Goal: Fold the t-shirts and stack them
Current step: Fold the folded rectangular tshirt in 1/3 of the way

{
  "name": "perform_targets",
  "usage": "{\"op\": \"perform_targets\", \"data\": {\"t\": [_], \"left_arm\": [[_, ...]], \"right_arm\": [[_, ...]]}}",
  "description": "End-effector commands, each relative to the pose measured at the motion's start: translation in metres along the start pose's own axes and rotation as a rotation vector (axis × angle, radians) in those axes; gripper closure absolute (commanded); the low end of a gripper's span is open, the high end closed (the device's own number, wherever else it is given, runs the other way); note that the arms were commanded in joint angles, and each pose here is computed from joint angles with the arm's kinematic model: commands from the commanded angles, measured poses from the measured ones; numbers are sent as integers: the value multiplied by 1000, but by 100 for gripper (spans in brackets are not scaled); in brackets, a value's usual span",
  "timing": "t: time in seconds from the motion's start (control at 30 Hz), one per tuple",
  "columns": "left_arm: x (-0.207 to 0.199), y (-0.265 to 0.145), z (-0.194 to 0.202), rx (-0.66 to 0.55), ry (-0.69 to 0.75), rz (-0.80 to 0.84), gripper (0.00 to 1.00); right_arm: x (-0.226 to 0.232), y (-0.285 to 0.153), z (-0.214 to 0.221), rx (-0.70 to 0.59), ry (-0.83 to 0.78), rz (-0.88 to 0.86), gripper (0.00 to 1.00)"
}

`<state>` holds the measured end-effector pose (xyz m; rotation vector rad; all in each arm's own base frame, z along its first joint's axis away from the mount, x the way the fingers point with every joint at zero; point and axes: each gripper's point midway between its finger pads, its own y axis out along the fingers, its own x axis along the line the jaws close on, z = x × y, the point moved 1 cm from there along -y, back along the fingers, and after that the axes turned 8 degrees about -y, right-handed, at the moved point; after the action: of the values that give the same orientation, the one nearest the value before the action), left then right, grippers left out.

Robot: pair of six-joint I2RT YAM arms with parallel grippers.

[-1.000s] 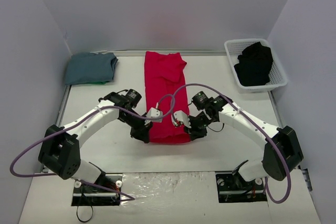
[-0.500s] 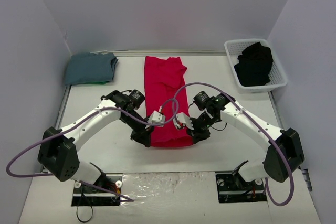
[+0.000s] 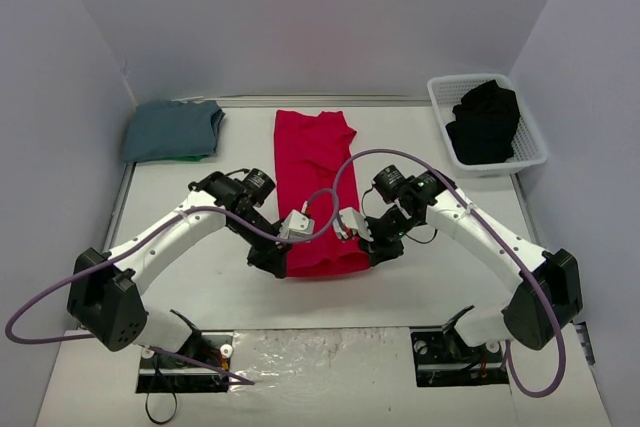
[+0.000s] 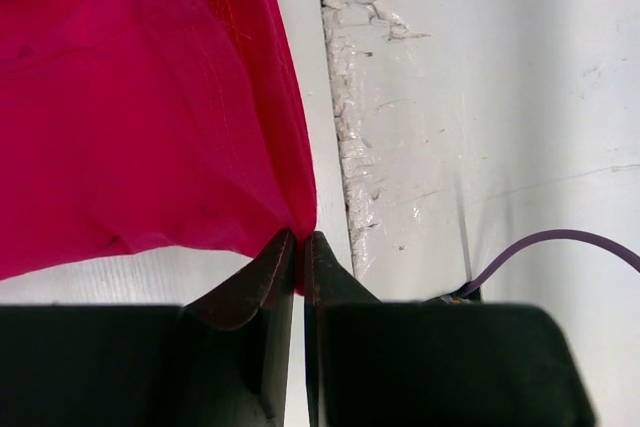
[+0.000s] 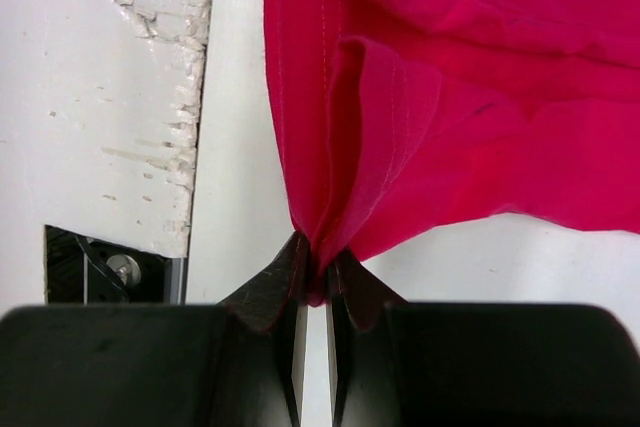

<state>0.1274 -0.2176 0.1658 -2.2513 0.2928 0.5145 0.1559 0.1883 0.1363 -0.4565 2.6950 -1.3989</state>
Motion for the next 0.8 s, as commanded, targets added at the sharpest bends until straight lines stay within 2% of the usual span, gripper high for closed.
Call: {"op": "perform_targets", "data": {"t": [0.0,0.43,0.77], "left_arm": [[4,-9,-5,14,3,-64,98],[47,-27,-26,-7,33,-275,98],[70,-49,-41,-7,40,-366,98]], "right_arm": [[-5,-16,-2,19,-18,33,100],[-45,-24,-3,55,-47,134,100],[-80,-33,-3,59,-67,205,100]]}}
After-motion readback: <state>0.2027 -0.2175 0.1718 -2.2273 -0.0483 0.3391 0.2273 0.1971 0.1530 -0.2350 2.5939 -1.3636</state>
